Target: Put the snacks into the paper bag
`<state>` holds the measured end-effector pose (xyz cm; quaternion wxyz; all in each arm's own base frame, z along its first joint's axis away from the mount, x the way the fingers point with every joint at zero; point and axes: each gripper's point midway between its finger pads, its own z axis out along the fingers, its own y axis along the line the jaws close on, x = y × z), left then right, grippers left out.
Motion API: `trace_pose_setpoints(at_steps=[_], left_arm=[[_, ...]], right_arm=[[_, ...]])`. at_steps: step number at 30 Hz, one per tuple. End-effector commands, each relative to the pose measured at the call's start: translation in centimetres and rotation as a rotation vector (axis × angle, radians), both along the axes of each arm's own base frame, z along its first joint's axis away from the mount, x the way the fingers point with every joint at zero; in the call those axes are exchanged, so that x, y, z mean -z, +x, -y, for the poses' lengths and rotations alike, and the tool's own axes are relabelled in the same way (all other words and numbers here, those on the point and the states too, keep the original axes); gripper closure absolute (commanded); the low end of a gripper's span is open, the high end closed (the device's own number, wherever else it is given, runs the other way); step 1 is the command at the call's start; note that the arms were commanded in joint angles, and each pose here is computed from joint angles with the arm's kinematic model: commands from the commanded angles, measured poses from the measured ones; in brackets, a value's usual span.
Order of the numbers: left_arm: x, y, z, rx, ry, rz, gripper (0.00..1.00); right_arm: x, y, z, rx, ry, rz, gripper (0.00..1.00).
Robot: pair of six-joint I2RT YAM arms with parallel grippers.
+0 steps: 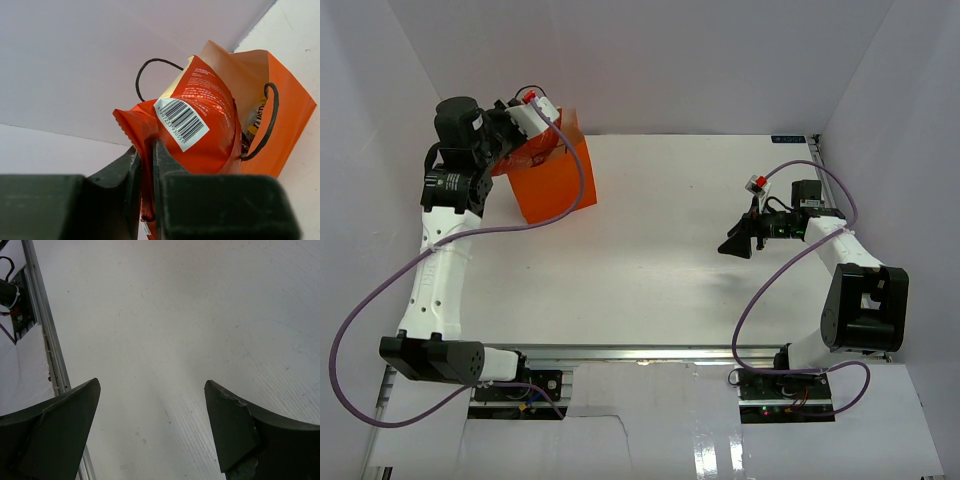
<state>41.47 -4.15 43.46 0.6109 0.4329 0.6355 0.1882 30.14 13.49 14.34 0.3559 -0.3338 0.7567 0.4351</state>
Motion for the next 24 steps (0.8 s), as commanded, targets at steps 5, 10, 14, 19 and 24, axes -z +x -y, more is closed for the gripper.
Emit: trace_pose_setpoints(at_steps=[5,10,14,19,24], left_arm=[[-3.0,0.1,0.0,-0.001,-0.024,0.107,0.61],[-2.4,-0.2,0.5,0.023,-0.049,0.093,0.58],[-2.3,-0.2,0.6,0.026,-0.057,0.095,0.54],[-5.2,-0.1,0.7,0.004,-0.181,0.165,0.5],[-11.1,-2.5,2.2,0.06,-0.504,0.233,0.02]], right_arm=[[-0.3,0.3,0.0,-0.001,0.009,0.021,0.1],[-0.4,0.4,0.0,-0.001,0.009,0.023,0.1],[-0.3,0.4,0.0,0.001,0.008,0.018,0.1],[-0.5,0.4,0.0,0.001,0.007,0.02,0.1],[-0.6,1.5,1.1,0.042,-0.087,0.046,0.1]])
